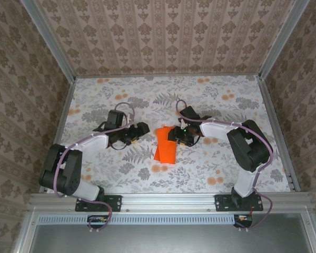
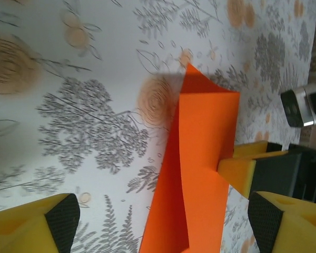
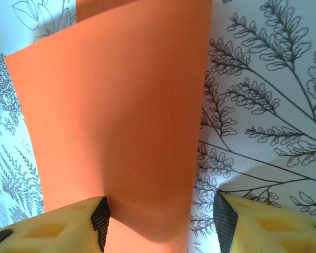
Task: Fold a paper plane with a square sheet of paper (pick it up from the middle)
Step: First fold in half a square sheet of paper at the center of the table.
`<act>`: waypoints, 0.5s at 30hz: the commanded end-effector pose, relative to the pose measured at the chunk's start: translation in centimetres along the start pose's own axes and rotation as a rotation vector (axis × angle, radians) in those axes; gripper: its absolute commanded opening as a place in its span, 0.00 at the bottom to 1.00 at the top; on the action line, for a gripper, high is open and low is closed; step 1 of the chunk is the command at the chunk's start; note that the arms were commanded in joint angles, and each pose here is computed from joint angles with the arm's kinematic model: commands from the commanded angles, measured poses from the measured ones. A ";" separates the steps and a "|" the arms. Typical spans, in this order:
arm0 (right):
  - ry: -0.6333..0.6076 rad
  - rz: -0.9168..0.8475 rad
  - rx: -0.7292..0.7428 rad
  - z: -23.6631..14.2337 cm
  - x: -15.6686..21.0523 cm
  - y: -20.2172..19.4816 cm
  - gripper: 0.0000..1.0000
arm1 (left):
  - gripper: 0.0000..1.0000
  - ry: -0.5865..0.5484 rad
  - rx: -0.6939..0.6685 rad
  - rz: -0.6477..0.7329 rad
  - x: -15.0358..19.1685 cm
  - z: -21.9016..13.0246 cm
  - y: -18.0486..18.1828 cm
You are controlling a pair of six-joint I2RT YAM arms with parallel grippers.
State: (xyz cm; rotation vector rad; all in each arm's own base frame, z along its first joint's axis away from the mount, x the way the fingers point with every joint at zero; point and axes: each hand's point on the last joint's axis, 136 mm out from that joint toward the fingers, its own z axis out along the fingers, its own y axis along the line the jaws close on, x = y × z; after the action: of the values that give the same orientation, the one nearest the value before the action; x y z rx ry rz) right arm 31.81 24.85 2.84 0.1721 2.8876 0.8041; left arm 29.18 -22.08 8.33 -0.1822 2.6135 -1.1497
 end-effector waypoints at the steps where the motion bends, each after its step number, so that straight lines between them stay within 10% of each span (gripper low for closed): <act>1: -0.021 0.000 0.011 -0.5 -0.6 0.2 0.59 | 0.84 0.051 0.061 0.011 1.4 1.2 -1.2; 15: -0.058 0.055 -0.108 -1.1 -1.3 1.7 0.60 | 0.56 0.183 0.157 0.026 5.4 5.5 -3.6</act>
State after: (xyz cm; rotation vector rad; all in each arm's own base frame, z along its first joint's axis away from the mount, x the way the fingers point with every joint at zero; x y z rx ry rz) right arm 32.99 25.36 3.60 0.2421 2.8178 0.8812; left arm 25.68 -29.07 6.21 -0.0020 2.6767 -1.3609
